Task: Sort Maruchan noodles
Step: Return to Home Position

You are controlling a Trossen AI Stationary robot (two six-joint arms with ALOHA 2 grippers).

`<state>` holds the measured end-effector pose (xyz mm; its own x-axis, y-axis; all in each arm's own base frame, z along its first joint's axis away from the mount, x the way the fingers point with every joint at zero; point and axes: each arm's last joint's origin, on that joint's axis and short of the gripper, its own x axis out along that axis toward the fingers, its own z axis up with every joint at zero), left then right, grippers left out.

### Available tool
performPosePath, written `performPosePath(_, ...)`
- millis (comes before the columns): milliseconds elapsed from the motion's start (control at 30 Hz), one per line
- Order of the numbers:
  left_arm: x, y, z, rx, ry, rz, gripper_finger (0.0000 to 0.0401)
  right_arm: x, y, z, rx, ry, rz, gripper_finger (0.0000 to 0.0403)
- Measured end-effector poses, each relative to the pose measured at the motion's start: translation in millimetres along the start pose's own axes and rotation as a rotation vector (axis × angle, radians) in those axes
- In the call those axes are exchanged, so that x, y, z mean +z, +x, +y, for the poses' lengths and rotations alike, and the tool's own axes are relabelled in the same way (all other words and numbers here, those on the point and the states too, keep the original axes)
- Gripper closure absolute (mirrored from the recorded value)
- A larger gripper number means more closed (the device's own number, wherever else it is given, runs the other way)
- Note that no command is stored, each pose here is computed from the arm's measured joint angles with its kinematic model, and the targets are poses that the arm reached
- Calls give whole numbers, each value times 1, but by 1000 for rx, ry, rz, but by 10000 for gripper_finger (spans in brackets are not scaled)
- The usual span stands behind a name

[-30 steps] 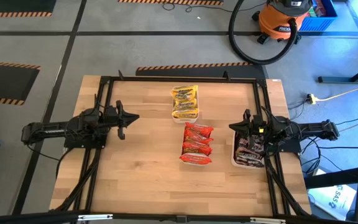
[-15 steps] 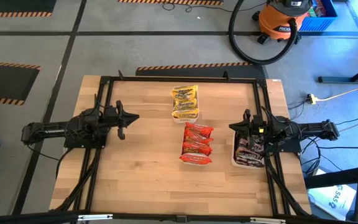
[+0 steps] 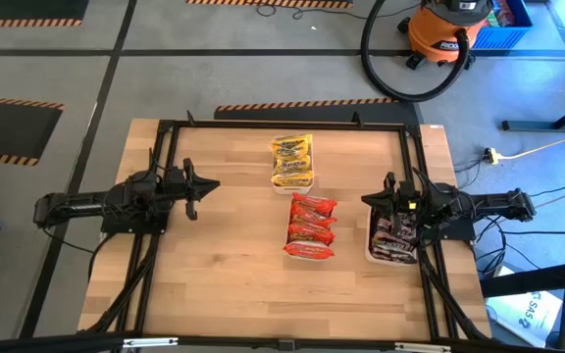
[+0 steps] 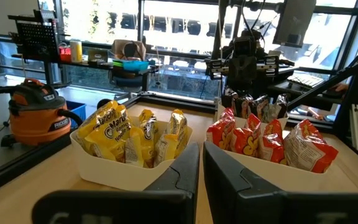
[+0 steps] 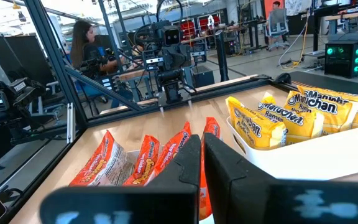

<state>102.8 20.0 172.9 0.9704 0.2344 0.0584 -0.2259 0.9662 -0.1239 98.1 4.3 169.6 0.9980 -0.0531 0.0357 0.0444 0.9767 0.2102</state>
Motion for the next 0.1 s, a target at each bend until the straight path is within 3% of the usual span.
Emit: performPosePath(100,0,0,0,-1,0,0,383,0,0,0,0,0,0,396)
